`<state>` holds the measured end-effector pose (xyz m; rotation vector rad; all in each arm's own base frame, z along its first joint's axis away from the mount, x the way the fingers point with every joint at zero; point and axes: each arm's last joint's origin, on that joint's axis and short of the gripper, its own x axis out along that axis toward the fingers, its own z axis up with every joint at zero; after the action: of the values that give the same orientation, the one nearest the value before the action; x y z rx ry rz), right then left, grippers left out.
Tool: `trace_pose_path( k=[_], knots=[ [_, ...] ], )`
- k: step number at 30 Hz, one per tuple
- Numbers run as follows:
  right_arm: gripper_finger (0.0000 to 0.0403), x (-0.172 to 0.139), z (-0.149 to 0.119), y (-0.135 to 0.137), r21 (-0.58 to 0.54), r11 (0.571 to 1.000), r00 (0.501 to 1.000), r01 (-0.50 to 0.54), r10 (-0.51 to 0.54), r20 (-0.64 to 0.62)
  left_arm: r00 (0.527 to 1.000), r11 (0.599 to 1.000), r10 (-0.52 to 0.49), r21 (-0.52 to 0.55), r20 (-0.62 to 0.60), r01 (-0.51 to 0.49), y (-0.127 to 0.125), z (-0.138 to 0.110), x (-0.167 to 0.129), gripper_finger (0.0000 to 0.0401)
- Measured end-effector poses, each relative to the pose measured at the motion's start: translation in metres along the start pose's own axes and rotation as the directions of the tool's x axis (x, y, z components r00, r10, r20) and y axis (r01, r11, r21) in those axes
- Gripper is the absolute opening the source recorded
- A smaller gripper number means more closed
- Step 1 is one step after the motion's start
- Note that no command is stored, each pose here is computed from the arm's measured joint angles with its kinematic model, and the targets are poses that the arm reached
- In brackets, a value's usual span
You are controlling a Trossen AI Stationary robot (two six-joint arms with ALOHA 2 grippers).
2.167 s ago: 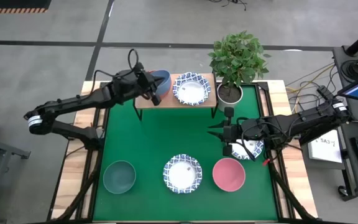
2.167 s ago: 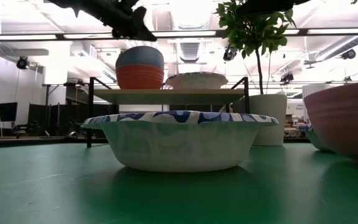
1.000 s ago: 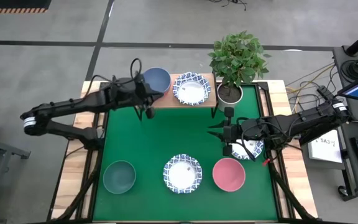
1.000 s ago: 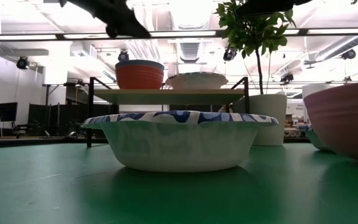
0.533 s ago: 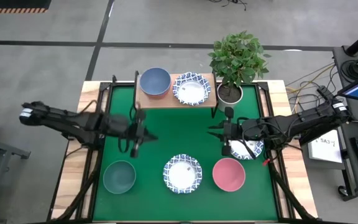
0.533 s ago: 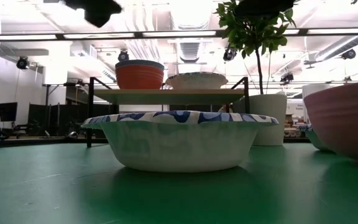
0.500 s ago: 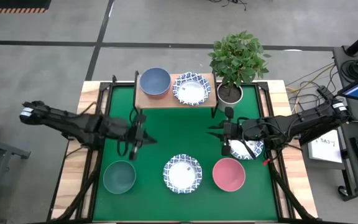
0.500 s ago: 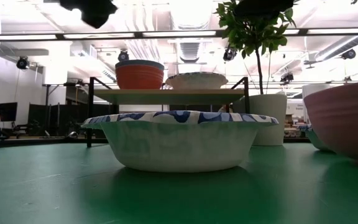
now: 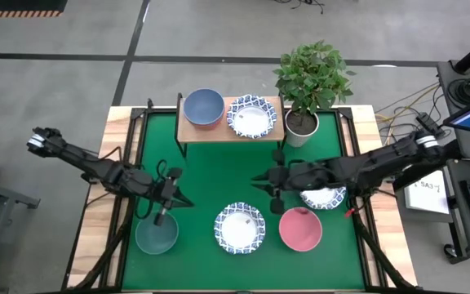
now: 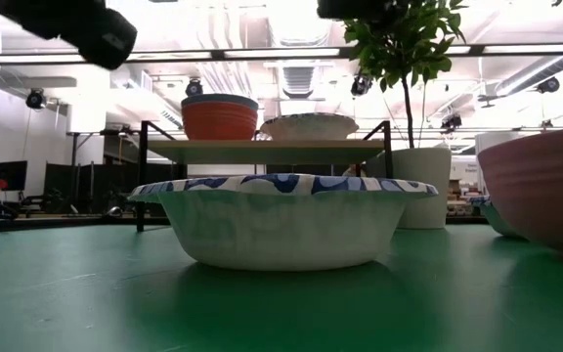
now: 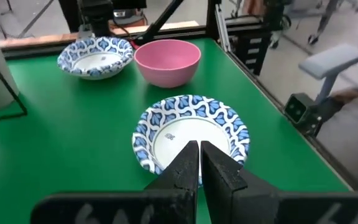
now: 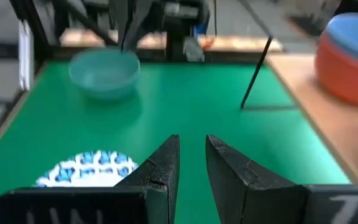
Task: Place and stack bowls onto a shelf
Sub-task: Stack the bottom white patterned bowl on top of the other white patterned bowl on the shelf
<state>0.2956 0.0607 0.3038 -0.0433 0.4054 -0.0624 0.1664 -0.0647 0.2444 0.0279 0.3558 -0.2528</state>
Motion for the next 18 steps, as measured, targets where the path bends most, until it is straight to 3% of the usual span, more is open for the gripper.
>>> trace_pose_path(
  k=[6,12,18],
  knots=[
    [0.0068,0.033,0.015,0.01,-0.038,0.999,0.972,0.015,-0.023,-0.235,1.0,0.995,-0.003,-0.102,0.026,0.006,0.002,-0.014,-0.012,0.0],
    [0.0068,0.065,0.014,0.018,-0.055,0.998,0.893,0.04,-0.06,-0.446,0.997,0.994,-0.007,-0.111,0.074,0.015,0.003,-0.015,-0.02,0.0],
    [0.0096,0.094,0.011,0.02,-0.015,0.999,0.835,0.049,-0.05,-0.548,0.998,0.993,-0.009,-0.113,0.065,0.016,0.003,-0.021,-0.021,0.0]
  ],
)
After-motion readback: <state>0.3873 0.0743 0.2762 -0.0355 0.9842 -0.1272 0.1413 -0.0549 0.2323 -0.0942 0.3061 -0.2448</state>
